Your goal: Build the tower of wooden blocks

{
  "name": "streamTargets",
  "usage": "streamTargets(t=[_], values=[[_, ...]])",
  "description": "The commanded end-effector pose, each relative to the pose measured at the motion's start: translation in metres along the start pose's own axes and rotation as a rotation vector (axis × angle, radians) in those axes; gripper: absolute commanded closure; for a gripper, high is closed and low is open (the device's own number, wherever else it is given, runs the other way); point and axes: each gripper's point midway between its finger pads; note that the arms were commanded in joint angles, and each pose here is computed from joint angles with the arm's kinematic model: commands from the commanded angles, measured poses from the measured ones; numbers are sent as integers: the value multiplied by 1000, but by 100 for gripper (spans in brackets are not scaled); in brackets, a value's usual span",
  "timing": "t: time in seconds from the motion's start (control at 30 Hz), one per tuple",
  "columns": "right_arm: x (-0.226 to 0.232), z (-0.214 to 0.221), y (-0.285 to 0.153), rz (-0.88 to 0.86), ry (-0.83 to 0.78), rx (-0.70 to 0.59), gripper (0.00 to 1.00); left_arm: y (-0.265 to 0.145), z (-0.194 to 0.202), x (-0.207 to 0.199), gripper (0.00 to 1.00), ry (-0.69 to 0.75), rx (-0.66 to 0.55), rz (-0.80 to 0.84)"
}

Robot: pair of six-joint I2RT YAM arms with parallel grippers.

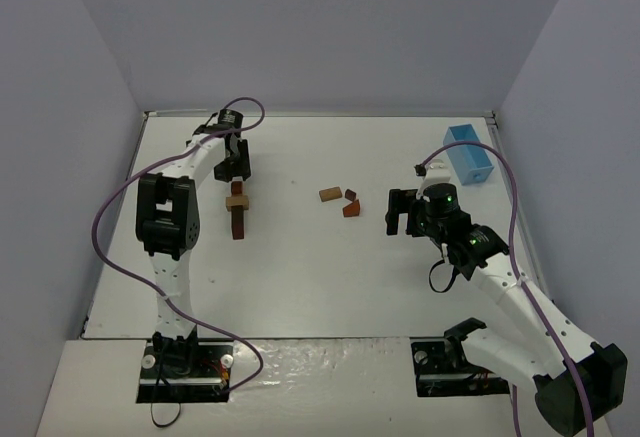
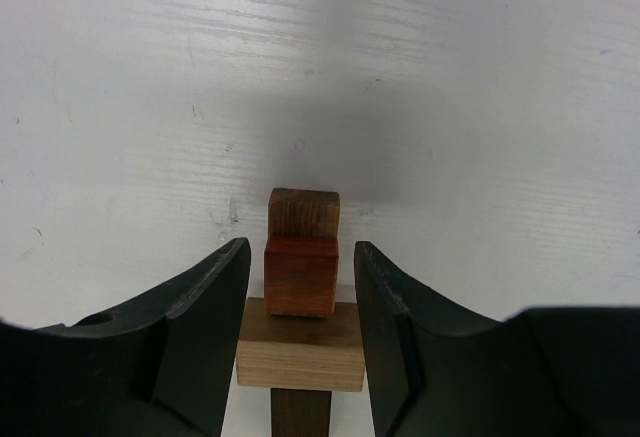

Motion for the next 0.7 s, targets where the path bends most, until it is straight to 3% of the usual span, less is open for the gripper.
streamTargets(t=[0.0, 0.33, 0.47, 0.67], values=[[8, -18, -2, -27, 16, -63, 5, -12, -19, 5, 58, -15, -47, -1], [8, -18, -3, -30, 22, -66, 5, -9, -15, 4, 58, -16, -30, -1], [8, -17, -3, -29, 22, -64, 5, -11, -16, 4, 72, -17, -33, 0], [8, -17, -3, -30, 24, -63, 5, -16, -15, 5, 74, -20, -38, -3]])
Point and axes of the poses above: each gripper's point midway between its finger pads, its own y axis out along the fingers, its own x axis along the line the jaws close on, z = x × y, and after that the axes turned 12 degrees about y, right-handed
